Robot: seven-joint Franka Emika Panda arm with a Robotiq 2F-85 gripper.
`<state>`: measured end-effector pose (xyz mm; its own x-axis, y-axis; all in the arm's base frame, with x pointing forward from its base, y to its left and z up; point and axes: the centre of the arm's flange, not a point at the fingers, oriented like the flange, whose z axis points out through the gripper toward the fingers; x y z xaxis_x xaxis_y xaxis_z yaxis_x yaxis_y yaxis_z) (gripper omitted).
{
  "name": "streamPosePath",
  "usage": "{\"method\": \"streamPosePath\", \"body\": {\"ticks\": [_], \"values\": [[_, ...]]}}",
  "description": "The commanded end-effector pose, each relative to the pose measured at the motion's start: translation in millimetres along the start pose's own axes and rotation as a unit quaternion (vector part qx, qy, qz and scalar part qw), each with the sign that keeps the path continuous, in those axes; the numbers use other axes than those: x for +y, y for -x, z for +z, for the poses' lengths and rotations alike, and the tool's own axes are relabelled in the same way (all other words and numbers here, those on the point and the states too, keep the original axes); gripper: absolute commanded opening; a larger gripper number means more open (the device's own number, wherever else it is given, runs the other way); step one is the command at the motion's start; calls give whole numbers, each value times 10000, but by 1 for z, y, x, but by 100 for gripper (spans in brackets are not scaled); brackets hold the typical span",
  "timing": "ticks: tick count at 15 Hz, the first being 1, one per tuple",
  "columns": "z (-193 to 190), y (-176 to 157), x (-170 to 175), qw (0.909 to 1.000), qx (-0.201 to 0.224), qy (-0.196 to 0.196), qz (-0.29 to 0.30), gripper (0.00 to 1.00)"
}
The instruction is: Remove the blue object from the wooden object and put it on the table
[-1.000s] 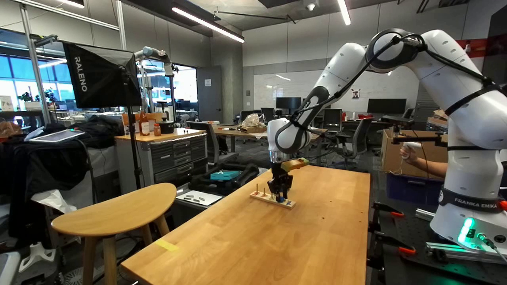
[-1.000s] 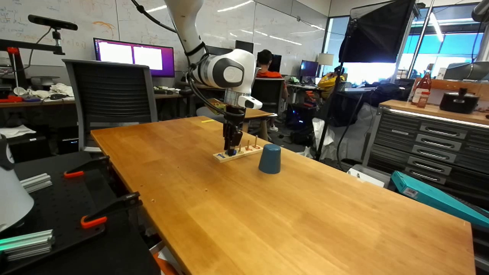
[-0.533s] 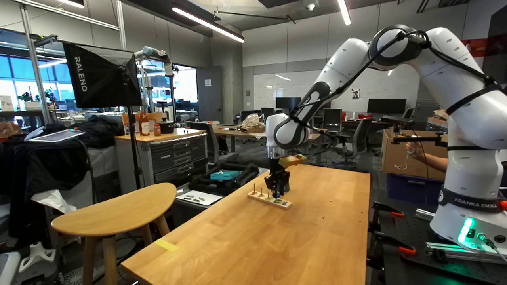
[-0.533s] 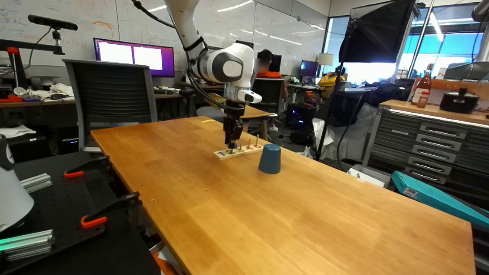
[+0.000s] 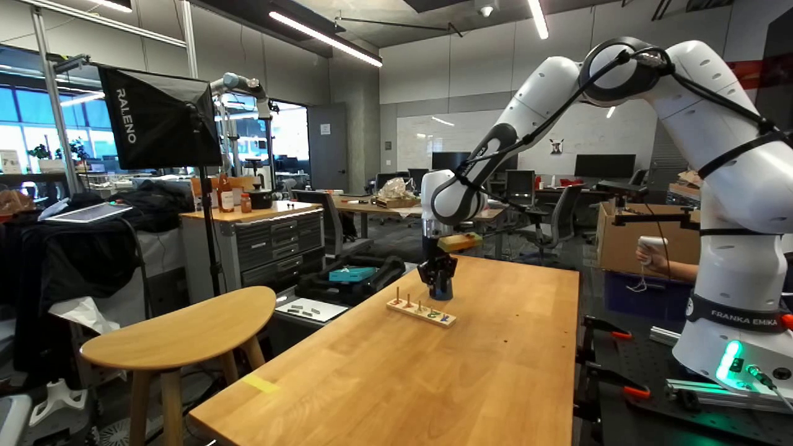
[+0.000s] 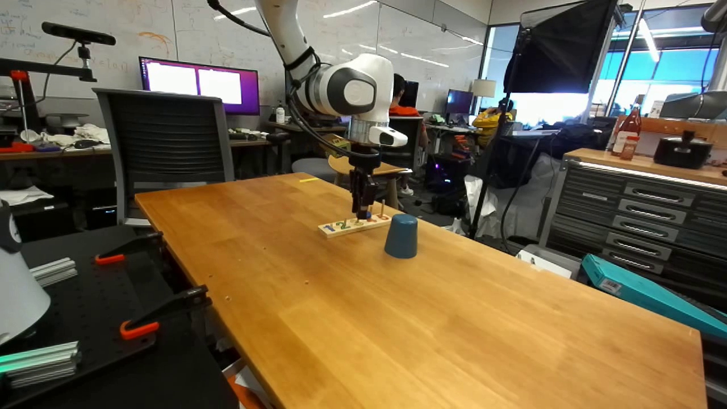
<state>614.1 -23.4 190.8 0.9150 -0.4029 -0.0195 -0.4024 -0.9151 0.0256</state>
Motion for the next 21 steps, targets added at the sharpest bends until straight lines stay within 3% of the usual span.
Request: {"method": "streamPosePath", "body": {"ticks": [1,2,3,5,8,13,21], "values": [[13,-15,26,9993,-109,175,322,20],[18,-16,32,9990,-150,198,359,21],[23,-16,35,9988,-209,227,383,67],[29,-13,37,9986,-268,213,397,73],[15,-7,24,9991,-286,123,297,98],[-62,5,-10,9996,-257,-91,-90,100],[-195,50,-31,9975,-169,99,-681,100]]}}
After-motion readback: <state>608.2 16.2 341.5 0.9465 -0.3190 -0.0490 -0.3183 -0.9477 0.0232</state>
